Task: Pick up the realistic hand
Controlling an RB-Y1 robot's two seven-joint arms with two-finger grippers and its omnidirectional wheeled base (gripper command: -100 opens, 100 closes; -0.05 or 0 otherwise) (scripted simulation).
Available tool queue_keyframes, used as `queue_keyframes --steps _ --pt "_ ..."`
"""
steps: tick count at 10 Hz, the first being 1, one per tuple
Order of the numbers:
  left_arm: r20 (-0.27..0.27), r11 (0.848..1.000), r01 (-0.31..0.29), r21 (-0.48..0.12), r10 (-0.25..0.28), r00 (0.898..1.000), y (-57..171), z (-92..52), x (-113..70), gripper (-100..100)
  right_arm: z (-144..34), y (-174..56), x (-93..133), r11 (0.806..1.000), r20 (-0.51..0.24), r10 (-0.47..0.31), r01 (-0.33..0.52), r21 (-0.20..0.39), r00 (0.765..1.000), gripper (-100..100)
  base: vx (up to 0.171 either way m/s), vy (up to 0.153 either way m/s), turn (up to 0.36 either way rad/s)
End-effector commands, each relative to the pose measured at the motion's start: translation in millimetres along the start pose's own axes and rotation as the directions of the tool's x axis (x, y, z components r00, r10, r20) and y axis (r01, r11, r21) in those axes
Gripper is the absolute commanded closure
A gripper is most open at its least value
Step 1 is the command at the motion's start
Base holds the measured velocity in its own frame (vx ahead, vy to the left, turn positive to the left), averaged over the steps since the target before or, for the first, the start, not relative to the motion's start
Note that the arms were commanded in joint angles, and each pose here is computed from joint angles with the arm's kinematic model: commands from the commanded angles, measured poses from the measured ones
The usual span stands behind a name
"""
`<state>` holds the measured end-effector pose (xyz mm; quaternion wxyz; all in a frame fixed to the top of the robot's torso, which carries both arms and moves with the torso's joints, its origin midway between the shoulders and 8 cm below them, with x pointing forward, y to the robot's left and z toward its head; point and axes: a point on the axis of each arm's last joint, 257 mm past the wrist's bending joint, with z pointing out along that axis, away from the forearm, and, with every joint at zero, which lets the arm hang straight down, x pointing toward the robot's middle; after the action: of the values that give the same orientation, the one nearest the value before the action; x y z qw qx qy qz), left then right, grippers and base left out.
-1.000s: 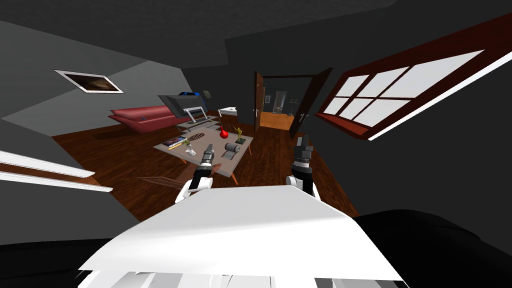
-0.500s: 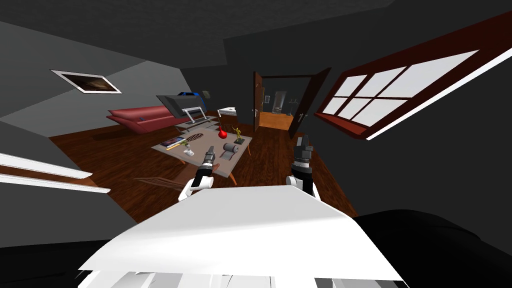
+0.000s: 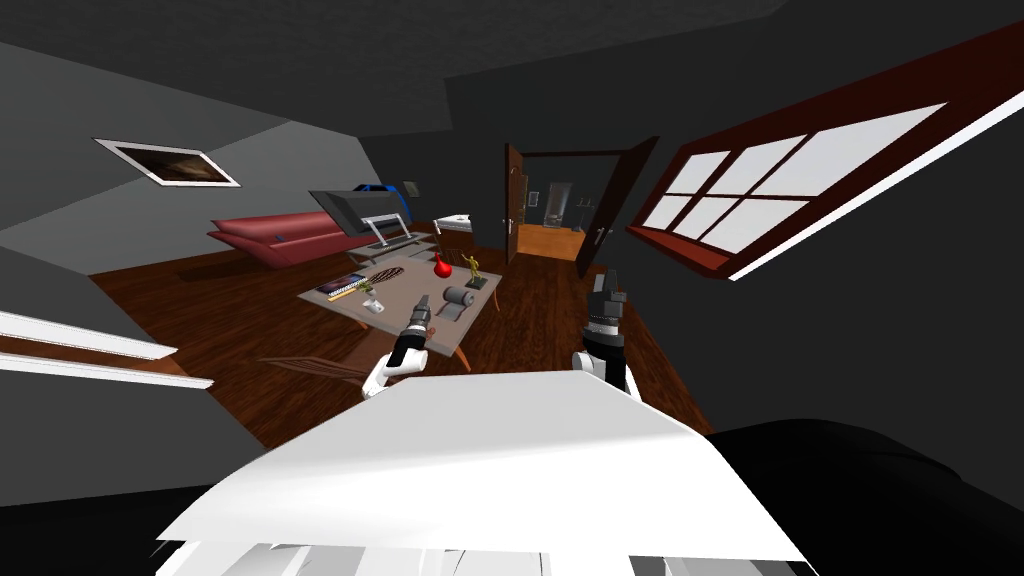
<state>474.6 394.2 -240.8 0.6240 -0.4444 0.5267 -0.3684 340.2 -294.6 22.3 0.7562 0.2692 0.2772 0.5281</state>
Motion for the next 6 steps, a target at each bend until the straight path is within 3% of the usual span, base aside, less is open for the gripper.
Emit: queue_keyframes --steps 1,6 --pt "-0.001 0.999 0.008 -0.048 -0.008 1.0 21.8 -1.9 1.1 -100 0.0 0.0 0.0 1.0 0.0 0.0 0.0 0.0 1.0 0 0.018 -0.044 -0.004" --pt "0.011 0.983 0.057 -0.177 -0.056 0.998 72.2 10.4 -4.5 -100 0.0 0.0 0.0 1.0 0.0 0.0 0.0 0.0 1.0 0 0.028 -0.042 0.0"
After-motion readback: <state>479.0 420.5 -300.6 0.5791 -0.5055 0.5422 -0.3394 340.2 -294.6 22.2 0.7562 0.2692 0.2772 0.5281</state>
